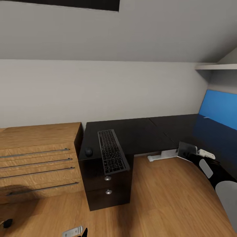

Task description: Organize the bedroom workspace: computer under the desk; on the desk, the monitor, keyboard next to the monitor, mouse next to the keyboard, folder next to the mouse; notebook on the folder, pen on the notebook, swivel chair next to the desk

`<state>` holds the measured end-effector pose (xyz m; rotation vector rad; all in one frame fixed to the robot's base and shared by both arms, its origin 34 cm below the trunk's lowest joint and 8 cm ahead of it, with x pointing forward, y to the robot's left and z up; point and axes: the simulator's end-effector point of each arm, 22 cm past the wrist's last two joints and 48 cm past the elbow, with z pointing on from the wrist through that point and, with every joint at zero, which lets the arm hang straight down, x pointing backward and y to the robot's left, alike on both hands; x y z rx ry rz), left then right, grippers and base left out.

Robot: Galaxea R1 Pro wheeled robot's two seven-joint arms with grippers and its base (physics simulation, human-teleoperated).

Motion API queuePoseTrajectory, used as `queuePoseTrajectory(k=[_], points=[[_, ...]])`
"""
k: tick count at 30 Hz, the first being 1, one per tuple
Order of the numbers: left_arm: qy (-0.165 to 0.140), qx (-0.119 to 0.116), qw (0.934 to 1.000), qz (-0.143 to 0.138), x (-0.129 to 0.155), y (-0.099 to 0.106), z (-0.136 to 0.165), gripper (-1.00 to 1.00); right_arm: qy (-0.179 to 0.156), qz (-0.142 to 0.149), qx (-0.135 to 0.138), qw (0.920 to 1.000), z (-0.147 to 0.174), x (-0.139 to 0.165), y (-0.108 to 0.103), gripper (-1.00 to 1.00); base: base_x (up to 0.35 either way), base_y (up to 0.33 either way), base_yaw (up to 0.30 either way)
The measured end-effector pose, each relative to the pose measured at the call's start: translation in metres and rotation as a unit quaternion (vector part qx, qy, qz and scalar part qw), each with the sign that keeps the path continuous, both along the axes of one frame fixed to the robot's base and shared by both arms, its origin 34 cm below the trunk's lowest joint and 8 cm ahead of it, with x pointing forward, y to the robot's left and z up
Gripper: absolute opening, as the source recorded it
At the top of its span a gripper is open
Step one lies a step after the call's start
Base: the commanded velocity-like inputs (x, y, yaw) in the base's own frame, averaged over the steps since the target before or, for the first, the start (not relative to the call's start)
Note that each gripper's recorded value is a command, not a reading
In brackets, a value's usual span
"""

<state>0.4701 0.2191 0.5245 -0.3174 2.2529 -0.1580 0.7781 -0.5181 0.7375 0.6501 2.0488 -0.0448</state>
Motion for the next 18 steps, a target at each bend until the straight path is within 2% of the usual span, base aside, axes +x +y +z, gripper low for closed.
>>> queuePoseTrajectory(k=[18], points=[[0.001, 0.0, 1.0, 0.0, -0.0007, -0.0003, -0.0009, 1.0, -0.001, -0.008, 0.0, 1.0, -0.002, -0.0036, -0.0082, 1.0, 0.0, 0.001, 0.0]])
